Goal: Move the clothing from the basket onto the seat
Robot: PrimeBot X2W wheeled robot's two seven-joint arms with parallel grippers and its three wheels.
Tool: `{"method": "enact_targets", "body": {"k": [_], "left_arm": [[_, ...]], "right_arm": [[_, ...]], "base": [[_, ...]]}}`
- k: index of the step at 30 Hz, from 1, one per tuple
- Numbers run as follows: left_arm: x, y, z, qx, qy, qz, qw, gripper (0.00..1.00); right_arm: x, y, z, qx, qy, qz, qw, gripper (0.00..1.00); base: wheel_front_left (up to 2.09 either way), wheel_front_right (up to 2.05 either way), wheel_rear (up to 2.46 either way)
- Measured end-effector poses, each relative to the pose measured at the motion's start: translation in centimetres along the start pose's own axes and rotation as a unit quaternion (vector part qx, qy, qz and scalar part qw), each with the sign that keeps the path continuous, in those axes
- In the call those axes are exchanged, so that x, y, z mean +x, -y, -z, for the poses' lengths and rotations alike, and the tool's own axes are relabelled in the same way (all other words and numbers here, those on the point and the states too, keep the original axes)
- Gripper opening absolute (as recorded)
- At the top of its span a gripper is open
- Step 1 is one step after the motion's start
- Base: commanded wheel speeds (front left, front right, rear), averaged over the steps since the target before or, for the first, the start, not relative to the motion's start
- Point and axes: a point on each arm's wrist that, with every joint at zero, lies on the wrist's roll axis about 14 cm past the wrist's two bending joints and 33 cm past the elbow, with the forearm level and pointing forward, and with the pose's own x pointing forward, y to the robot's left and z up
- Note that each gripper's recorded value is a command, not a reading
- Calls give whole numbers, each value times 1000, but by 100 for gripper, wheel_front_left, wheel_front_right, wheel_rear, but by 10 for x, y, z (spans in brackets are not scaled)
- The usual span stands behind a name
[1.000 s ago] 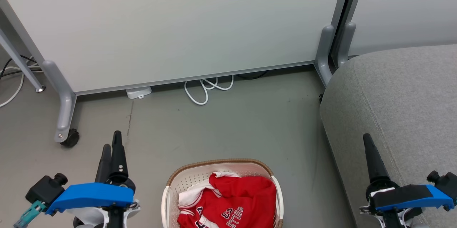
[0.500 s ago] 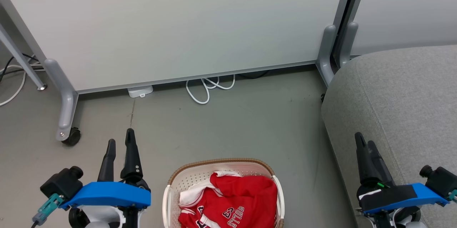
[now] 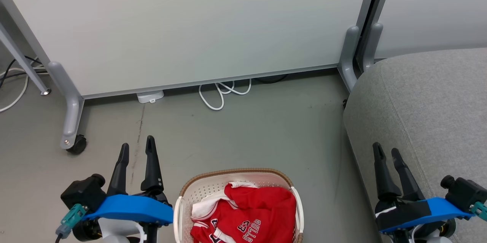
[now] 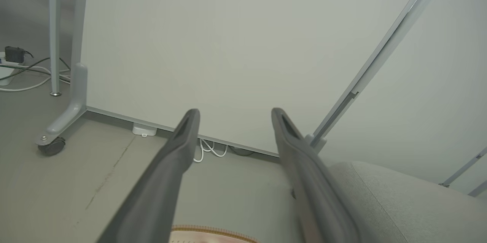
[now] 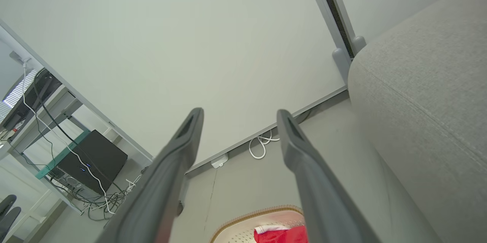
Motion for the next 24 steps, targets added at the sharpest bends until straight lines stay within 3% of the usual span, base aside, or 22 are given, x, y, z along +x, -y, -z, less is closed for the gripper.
{"method": "enact_targets", "body": {"k": [24], "left_arm": [[-3,18,5,124,11,39,991,100]], "right_arm": [[0,-12,1,-112,9,-29,993,100]], "base": [[0,0,0]]}}
